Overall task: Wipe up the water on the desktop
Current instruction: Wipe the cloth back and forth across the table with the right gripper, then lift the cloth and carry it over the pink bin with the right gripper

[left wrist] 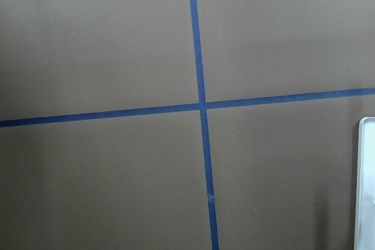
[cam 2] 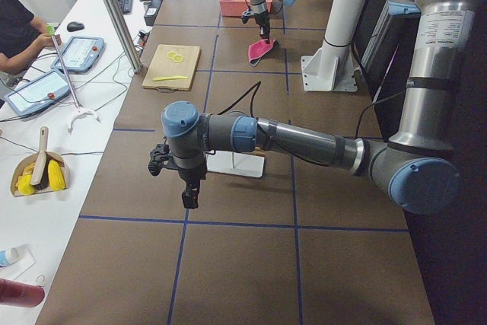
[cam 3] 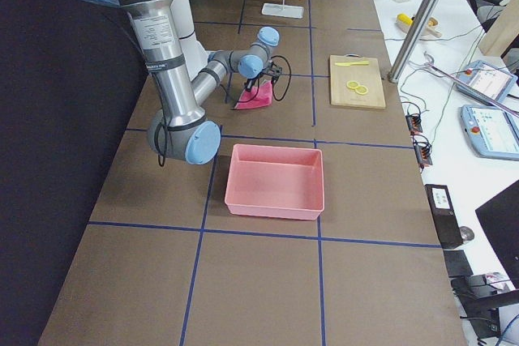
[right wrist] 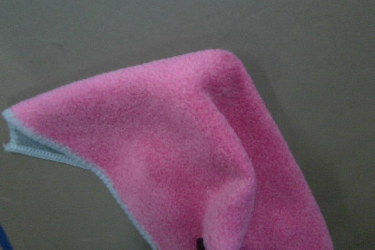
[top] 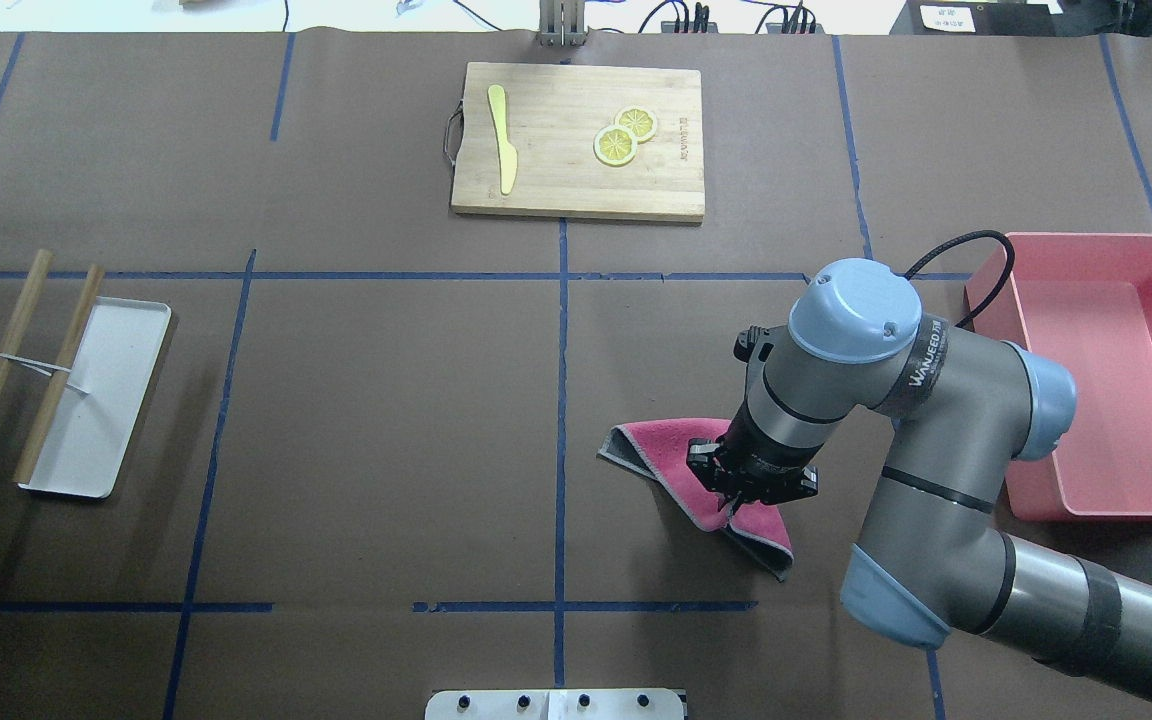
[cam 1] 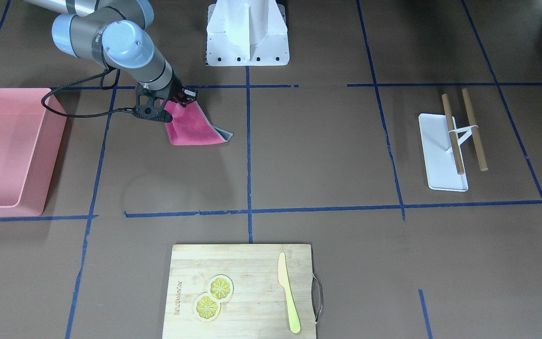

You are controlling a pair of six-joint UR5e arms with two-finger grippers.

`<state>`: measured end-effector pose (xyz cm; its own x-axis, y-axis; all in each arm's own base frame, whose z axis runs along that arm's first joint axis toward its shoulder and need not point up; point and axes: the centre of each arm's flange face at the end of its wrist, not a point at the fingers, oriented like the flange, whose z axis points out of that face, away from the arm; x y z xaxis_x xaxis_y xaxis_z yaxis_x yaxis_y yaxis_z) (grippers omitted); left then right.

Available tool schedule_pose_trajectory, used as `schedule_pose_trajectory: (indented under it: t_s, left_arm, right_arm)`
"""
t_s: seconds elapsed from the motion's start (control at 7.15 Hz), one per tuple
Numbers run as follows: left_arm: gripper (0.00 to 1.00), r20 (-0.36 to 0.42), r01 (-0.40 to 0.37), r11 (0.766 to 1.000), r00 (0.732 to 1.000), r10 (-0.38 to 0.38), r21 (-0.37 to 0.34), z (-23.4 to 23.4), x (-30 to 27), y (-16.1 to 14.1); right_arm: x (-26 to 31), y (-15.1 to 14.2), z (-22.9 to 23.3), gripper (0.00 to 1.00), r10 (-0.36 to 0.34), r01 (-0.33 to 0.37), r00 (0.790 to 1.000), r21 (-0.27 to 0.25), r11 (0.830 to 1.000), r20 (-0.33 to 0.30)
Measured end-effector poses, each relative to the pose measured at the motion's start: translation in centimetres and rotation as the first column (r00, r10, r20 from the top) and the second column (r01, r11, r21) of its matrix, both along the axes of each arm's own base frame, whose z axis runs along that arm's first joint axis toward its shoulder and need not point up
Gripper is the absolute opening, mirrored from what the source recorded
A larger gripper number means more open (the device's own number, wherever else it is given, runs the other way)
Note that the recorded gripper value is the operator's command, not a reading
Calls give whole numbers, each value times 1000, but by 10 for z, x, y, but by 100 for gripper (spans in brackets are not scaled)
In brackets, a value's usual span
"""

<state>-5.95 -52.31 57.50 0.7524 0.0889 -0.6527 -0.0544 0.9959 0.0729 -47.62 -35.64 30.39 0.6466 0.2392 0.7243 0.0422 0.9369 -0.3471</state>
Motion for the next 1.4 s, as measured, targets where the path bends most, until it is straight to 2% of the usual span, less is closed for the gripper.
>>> schedule_pose_trajectory:
  t_s: [0.14,0.28,0.42,0.56,0.84,0.98,1.12,1.26,1.4]
  left_arm:
    - [100,0,0,1000,1000,0,0,0,0,0]
    - [100,0,1,1000,1000,-1,-1,0,0,0]
    - [100,0,2,1000,1000,-2,-1,0,0,-1]
    - [100,0,2,1000,1000,-2,-1,0,0,-1]
    - [100,0,2,1000,1000,-2,-2,0,0,0]
    - [100,0,2,1000,1000,-2,-1,0,0,0]
    - [100,0,2,1000,1000,-2,-1,0,0,0]
    - [100,-1,3,1000,1000,-3,0,-1,0,0]
    - [100,-3,3,1000,1000,-3,2,-3,0,0]
  right_arm:
    - [15,-9,-9,1,25,-25,999,7,1000,20]
    - [46,-30,-20,1,68,-68,996,1,998,50]
    - [88,-56,-30,1,113,-111,989,-25,993,92]
    - [139,-80,-45,1,163,-157,976,-50,986,146]
    - [227,-96,-70,2,250,-247,943,-41,968,220]
    - [254,-97,-68,2,273,-280,935,-2,960,227]
    - [280,-96,-53,2,279,-303,936,88,949,217]
    - [312,-94,-23,1,253,-293,949,224,930,188]
    - [352,-94,24,1,197,-233,971,363,902,132]
